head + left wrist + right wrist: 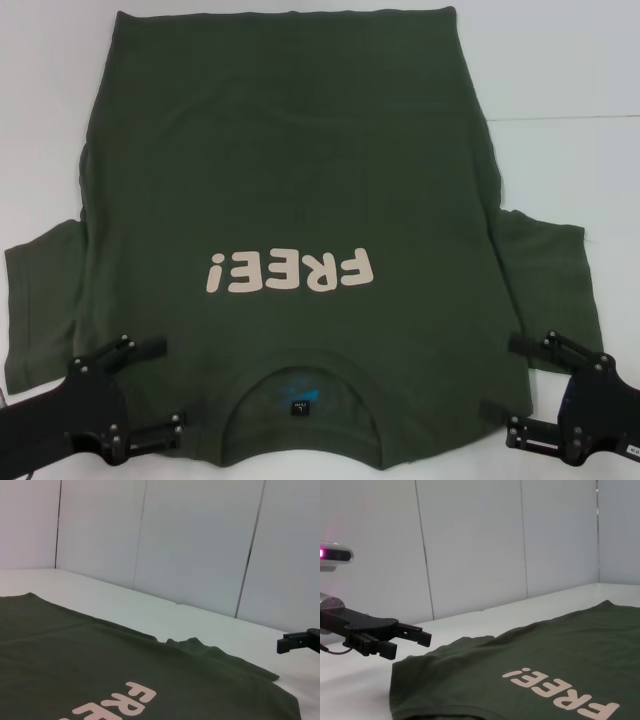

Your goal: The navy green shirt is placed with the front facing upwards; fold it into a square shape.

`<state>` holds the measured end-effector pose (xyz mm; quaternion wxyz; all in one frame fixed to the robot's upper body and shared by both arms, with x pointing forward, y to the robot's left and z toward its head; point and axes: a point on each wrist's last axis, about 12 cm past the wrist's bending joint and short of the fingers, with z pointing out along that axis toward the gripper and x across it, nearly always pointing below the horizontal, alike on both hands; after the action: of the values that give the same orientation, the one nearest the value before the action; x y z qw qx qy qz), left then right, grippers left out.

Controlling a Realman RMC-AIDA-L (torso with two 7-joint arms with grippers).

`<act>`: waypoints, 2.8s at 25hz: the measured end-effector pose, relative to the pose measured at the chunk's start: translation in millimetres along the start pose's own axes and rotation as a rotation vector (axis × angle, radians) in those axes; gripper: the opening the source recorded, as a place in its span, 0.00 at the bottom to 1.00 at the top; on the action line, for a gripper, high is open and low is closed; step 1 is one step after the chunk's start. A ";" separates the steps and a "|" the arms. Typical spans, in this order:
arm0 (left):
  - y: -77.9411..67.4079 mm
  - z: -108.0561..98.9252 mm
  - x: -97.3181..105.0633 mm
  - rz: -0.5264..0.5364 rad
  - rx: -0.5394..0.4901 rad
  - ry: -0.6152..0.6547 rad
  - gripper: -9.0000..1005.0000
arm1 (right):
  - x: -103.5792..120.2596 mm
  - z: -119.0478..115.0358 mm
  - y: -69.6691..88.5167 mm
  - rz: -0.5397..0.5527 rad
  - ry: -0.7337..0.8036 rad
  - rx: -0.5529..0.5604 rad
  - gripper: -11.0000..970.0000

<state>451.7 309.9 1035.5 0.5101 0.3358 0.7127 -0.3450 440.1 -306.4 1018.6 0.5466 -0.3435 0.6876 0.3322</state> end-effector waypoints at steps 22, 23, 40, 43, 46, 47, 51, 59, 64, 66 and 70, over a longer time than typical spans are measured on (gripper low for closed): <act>21.5 -21.0 -28.3 -0.338 -0.010 -0.079 0.94 | -1.3 1.0 0.0 -0.001 -0.007 -0.009 0.96; 21.5 -21.0 -28.3 -0.338 -0.010 -0.079 0.94 | -1.3 0.9 0.2 0.000 -0.007 -0.009 0.96; 93.5 -67.2 -82.0 -0.908 -0.353 0.411 0.94 | -1.5 1.8 1.1 0.007 -0.006 -0.021 0.96; 97.4 -67.1 -77.0 -0.916 -0.407 0.444 0.94 | -1.5 1.7 1.0 0.007 -0.006 -0.020 0.96; 100.5 -63.0 -73.5 -0.907 -0.448 0.476 0.94 | -1.5 1.6 1.1 0.007 -0.006 -0.020 0.96; 101.1 -61.2 -72.0 -0.903 -0.459 0.487 0.94 | -1.5 1.6 1.0 0.008 -0.007 -0.019 0.96; 102.8 -57.2 -67.0 -0.899 -0.481 0.496 0.94 | -1.5 1.4 0.8 0.008 -0.007 -0.017 0.96; 103.8 -52.6 -62.8 -0.900 -0.497 0.531 0.94 | -1.5 1.2 0.4 0.009 -0.008 -0.012 0.96; 102.9 -49.6 -61.4 -0.909 -0.484 0.532 0.94 | -1.7 1.5 -0.1 0.009 -0.008 -0.011 0.96; 102.4 -47.8 -60.4 -0.916 -0.476 0.532 0.94 | -1.6 1.7 -0.1 0.009 -0.007 -0.011 0.96; 102.4 -46.3 -60.5 -0.917 -0.472 0.530 0.94 | -1.5 2.1 0.1 0.009 -0.008 -0.010 0.96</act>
<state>529.2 395.8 1089.4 0.1735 -0.0553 0.9464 -0.2669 441.4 -304.5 1019.7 0.5460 -0.3417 0.6854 0.3396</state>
